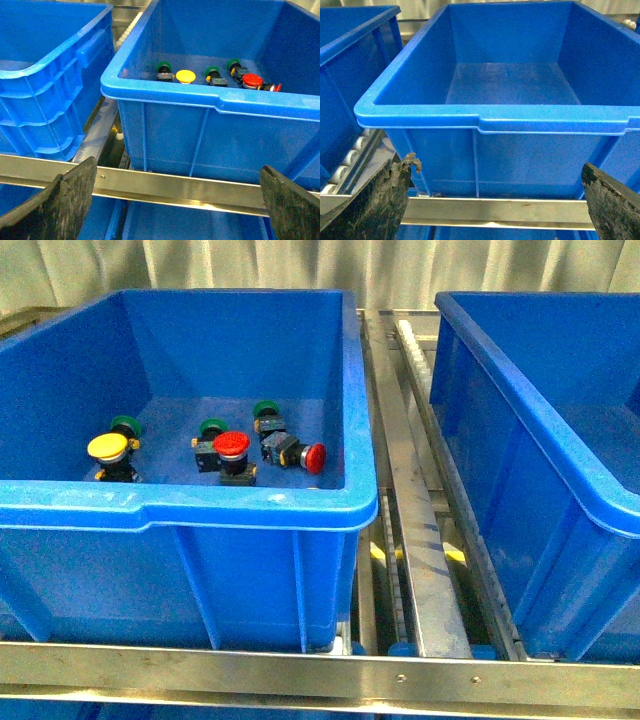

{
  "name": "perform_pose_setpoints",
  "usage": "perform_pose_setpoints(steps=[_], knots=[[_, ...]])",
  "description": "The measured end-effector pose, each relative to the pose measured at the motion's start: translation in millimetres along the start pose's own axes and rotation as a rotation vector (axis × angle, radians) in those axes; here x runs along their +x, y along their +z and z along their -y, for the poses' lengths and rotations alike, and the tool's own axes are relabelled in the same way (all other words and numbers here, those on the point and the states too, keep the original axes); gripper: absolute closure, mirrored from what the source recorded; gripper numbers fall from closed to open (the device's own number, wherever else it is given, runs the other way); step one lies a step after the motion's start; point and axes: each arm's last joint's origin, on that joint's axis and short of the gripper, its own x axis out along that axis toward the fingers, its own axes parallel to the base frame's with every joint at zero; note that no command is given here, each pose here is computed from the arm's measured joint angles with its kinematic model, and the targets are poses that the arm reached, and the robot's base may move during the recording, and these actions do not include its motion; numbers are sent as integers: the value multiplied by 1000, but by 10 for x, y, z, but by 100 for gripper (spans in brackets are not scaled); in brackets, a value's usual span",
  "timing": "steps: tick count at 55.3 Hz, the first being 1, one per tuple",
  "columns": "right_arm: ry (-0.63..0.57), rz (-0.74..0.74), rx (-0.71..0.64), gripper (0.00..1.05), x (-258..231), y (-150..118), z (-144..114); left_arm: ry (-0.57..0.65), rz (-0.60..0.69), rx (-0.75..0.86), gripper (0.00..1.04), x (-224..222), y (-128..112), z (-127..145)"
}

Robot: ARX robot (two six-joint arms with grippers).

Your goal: Pick red and yellow buttons and place in box

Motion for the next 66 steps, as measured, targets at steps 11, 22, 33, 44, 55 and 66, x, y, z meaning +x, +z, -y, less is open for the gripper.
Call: perform_pose_setpoints(steps=[11, 22, 33, 44, 55, 66], knots=[[0, 0, 0, 6, 0, 0, 0, 0, 0, 0, 8, 0, 0, 0], [0, 0, 0, 6, 0, 0, 0, 0, 0, 0, 8, 0, 0, 0], [0, 0, 0, 6, 0, 0, 0, 0, 0, 0, 8, 0, 0, 0], [0, 0, 0, 6, 0, 0, 0, 0, 0, 0, 8, 0, 0, 0], [0, 0, 0, 6, 0, 0, 0, 0, 0, 0, 8, 0, 0, 0], [0, 0, 0, 6, 0, 0, 0, 0, 0, 0, 8, 0, 0, 0]])
